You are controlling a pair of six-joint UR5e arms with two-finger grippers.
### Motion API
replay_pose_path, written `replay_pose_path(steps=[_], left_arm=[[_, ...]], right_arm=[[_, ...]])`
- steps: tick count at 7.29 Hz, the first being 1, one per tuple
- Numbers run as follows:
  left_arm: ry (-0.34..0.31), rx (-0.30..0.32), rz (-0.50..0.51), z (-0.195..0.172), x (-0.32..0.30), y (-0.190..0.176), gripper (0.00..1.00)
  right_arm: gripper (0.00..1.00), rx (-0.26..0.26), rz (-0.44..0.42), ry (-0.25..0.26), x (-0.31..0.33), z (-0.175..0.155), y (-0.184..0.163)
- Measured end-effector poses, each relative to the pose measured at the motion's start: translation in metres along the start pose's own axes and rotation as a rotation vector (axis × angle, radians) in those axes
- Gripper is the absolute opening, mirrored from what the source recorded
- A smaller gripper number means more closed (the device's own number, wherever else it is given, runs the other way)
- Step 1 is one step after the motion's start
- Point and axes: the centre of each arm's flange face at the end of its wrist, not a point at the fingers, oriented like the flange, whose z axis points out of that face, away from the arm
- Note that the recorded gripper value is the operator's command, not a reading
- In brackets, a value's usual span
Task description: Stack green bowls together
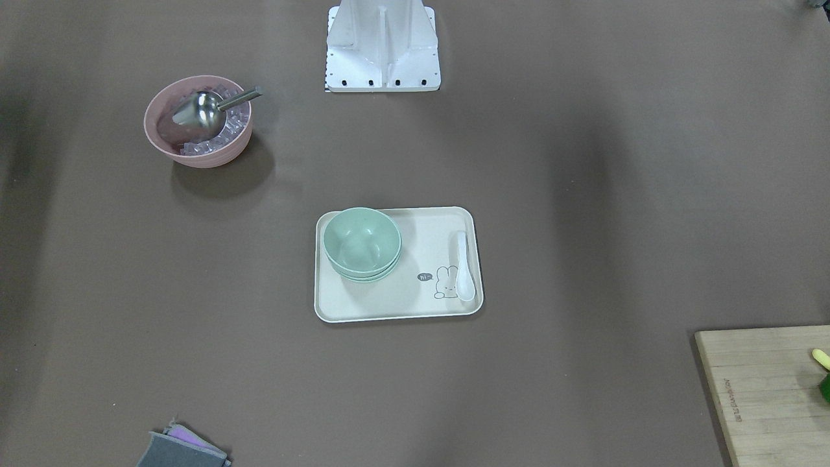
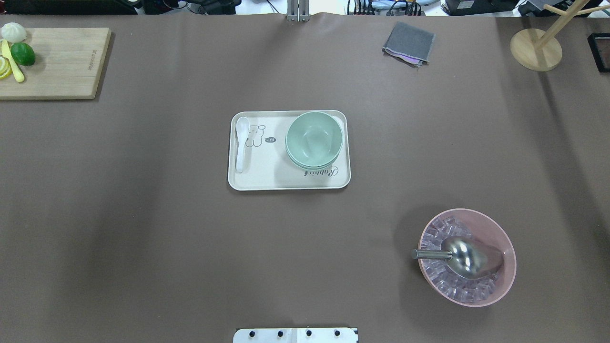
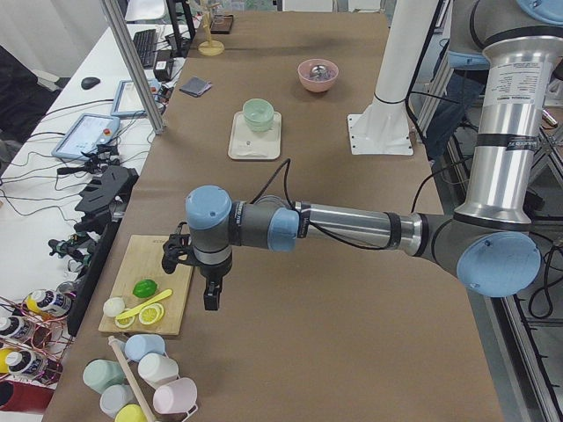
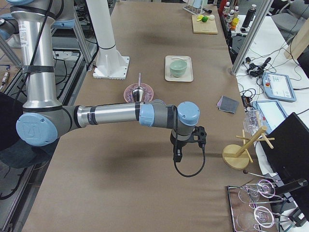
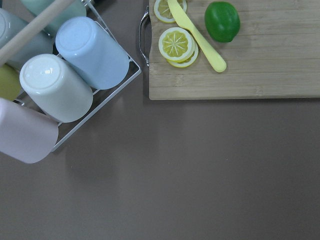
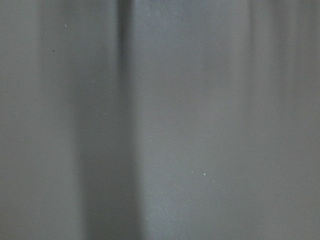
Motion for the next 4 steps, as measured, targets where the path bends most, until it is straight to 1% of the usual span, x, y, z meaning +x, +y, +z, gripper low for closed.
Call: replay_pose_path(steps=[4], left_arm=[[0.004, -0.022, -0.021, 0.0089, -0.0063, 0.0095, 0.99]], right_arm=[[1.00, -0.016, 0.009, -0.001, 0.0041, 0.0075, -0.0060]])
